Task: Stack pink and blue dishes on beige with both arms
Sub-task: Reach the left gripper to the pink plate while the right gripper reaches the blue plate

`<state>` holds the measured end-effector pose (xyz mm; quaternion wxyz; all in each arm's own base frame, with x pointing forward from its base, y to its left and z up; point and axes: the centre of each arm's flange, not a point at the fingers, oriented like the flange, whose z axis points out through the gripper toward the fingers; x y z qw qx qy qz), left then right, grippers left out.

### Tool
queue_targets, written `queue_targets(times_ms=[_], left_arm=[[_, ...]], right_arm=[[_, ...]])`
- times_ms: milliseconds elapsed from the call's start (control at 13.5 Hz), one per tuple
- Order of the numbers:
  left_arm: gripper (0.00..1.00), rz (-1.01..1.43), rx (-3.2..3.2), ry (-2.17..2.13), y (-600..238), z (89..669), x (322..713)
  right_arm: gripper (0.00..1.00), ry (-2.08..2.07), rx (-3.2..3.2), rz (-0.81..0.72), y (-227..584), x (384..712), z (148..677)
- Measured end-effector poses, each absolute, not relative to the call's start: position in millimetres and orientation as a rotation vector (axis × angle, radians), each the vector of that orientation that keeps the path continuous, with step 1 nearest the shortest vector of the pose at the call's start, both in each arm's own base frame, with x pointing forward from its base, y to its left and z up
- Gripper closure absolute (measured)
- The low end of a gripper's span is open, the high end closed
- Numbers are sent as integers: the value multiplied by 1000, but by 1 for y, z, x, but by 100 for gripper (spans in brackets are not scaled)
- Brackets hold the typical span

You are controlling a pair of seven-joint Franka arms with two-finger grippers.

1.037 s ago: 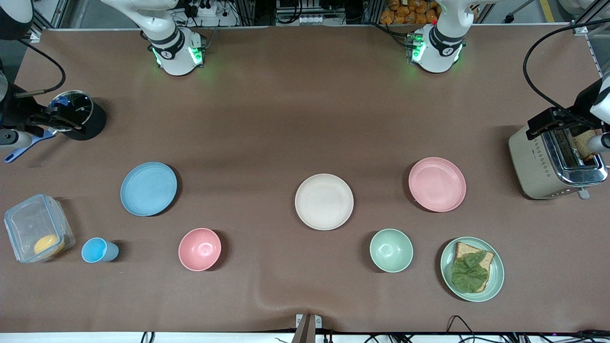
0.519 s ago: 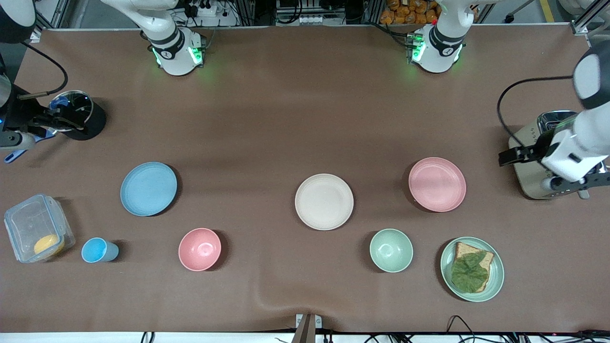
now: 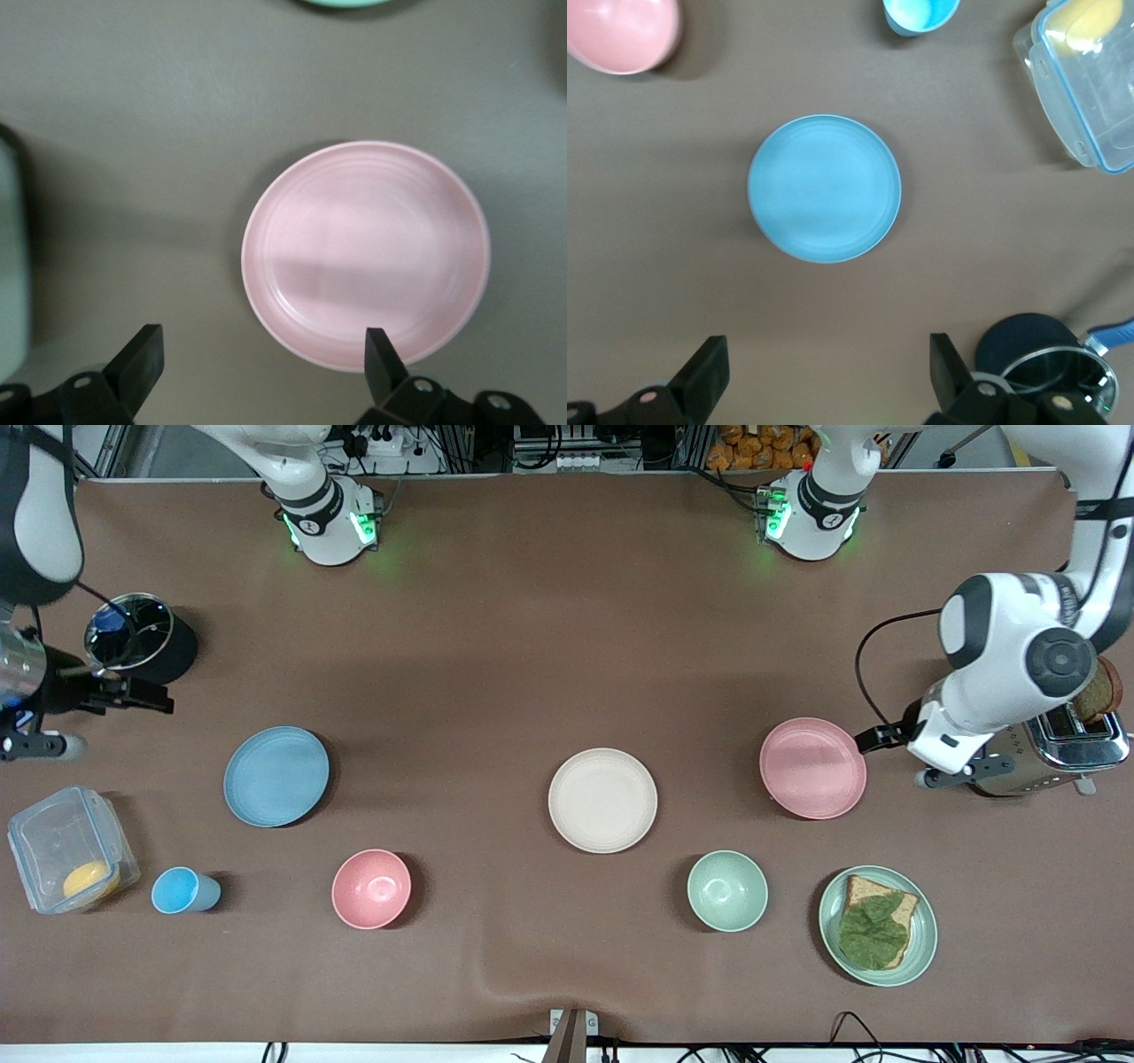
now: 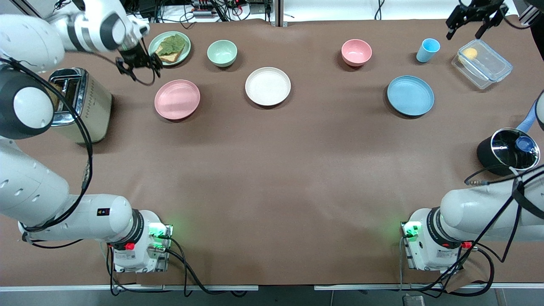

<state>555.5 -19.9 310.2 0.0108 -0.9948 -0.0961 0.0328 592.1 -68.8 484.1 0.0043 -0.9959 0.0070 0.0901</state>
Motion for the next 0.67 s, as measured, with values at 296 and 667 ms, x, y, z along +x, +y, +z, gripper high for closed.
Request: queue_targets(times_ms=[296, 667], left_arm=[[0, 70, -3112, -341, -7, 245, 528], [0, 78, -3109, -449, 27, 200, 526]], right_arm=[[0, 85, -3105, 297, -97, 595, 392], [0, 135, -3078, 378, -115, 580, 315]])
